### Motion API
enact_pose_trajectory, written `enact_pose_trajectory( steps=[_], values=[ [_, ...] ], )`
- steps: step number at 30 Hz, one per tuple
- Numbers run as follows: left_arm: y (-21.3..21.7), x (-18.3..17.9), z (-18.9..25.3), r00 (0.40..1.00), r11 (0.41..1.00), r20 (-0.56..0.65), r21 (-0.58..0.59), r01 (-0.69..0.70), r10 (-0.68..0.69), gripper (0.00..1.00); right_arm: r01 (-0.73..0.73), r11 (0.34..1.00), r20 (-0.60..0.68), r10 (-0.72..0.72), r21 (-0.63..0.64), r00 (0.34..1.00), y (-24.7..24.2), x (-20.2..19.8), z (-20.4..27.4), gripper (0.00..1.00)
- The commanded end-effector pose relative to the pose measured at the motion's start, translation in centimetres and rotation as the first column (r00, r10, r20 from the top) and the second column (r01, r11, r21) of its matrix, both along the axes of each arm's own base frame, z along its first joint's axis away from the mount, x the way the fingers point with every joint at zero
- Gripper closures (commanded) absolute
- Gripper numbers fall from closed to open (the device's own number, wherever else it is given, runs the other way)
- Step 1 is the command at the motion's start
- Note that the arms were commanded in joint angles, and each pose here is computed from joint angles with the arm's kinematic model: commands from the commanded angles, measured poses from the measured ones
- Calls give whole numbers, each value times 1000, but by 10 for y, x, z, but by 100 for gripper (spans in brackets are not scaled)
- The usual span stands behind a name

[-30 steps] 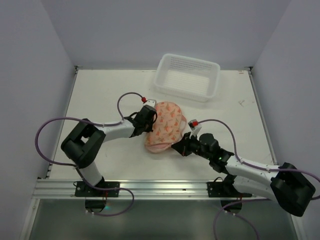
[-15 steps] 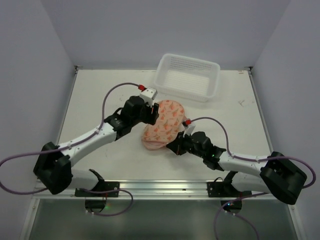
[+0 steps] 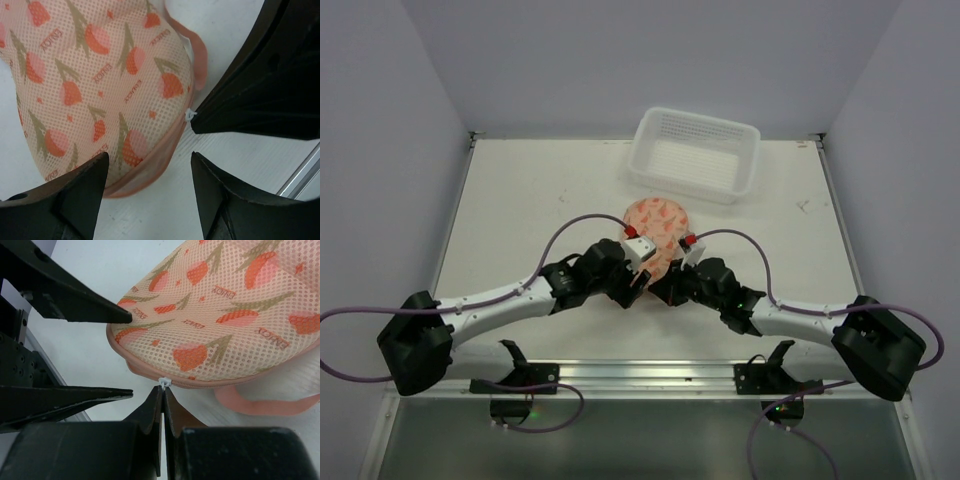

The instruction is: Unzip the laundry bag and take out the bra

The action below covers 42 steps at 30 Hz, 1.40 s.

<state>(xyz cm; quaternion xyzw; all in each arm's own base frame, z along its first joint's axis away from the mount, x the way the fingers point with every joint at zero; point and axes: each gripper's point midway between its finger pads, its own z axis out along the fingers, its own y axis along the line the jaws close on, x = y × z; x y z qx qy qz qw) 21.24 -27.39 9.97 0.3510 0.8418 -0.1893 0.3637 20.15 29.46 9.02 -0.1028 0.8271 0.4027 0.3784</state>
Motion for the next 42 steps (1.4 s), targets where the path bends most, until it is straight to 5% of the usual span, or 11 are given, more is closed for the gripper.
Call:
enact_pose_trajectory(
  steps=[1,10,16,25,31,35,42],
  values=[
    [0,2,19,992,998,119,-30,53,-49,29,21,999,48,-23,39,999,7,11,22,100],
    [-4,0,5,983,993,145,41,109,-114,28,11,999,56,-14,50,998,9,11,23,100],
    [-9,-1,2,952,982,264,149,117,-154,28,0,998,59,-4,71,998,13,11,31,100],
    [-18,3,-5,935,983,325,158,92,-140,31,-13,996,73,7,89,997,12,7,35,100],
    [-19,5,-19,939,978,314,190,86,-143,52,-46,993,79,37,112,996,16,2,37,100],
    [-10,14,-15,936,979,342,205,13,-84,96,-36,994,73,29,101,997,13,2,33,100],
    [6,8,-14,937,978,342,209,-5,-68,100,49,998,78,-52,36,996,-4,23,20,100]
  ],
)
